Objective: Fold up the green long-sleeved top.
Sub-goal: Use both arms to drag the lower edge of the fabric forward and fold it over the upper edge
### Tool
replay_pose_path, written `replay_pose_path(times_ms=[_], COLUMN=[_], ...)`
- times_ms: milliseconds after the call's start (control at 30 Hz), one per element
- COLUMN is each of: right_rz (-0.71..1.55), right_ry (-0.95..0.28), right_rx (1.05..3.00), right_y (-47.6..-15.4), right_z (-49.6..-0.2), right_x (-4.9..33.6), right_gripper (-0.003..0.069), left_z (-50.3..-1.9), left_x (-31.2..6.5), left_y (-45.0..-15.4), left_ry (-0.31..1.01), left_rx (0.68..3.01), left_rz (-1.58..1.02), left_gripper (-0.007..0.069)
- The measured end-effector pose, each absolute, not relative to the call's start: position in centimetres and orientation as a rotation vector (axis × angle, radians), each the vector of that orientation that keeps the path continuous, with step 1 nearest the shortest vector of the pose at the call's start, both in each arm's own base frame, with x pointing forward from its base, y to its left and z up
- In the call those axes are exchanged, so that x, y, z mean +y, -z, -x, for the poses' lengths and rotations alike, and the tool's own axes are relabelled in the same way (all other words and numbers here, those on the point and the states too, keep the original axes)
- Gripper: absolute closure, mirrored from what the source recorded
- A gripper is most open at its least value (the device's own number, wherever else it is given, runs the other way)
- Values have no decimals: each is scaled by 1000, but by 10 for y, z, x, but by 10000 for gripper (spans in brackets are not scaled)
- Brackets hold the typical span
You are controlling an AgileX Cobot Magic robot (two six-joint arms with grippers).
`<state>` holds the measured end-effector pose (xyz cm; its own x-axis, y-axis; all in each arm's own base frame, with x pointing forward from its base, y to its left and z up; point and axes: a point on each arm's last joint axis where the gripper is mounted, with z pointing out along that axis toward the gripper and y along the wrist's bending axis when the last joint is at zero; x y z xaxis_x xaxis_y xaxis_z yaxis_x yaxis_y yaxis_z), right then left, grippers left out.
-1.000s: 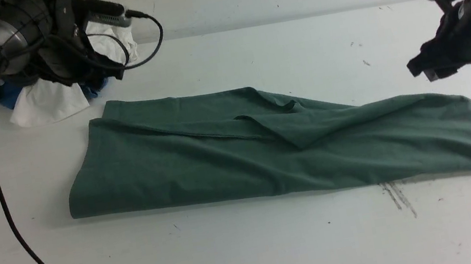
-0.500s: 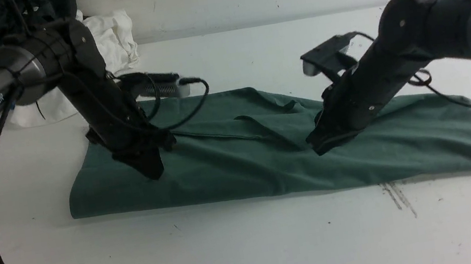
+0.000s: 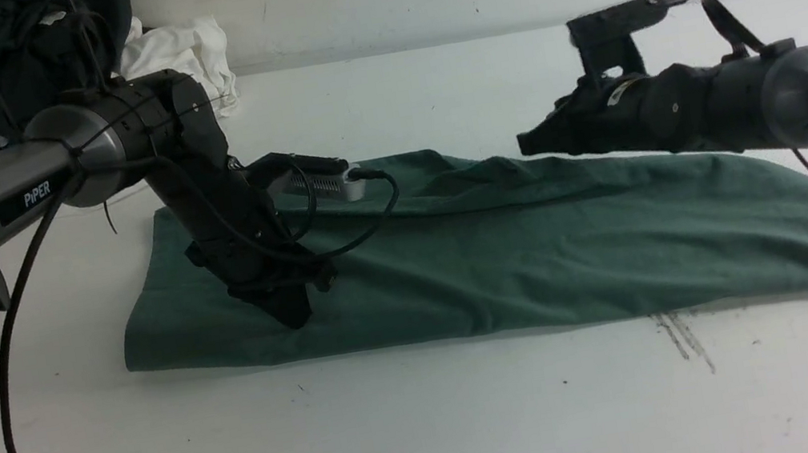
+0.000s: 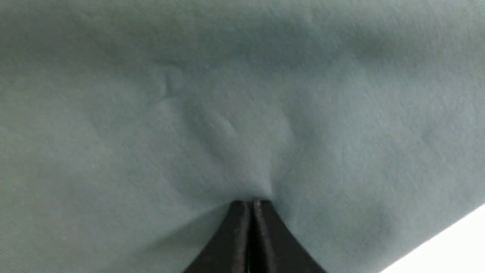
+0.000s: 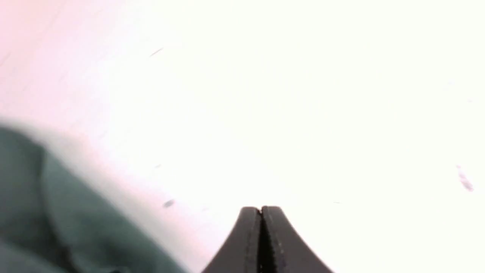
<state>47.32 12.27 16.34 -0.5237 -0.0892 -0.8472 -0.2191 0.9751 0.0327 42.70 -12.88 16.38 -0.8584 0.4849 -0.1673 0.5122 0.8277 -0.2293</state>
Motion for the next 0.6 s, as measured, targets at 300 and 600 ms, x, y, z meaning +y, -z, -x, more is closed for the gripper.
replay_pose_path(times_ms=[300,600], right_rz=[441,811], right_ry=[-200,-416], right_rx=[2320,2397], right_y=[-200,-160], right_z=[-443,-428], right_x=[126,162], right_gripper=[673,673], left_z=[-437,-443], left_x=[-134,-150], left_y=[-174,-184], left_ry=[417,574], left_rx=[2823,2711], left_rz=[-757,-662], left_gripper=[633,633])
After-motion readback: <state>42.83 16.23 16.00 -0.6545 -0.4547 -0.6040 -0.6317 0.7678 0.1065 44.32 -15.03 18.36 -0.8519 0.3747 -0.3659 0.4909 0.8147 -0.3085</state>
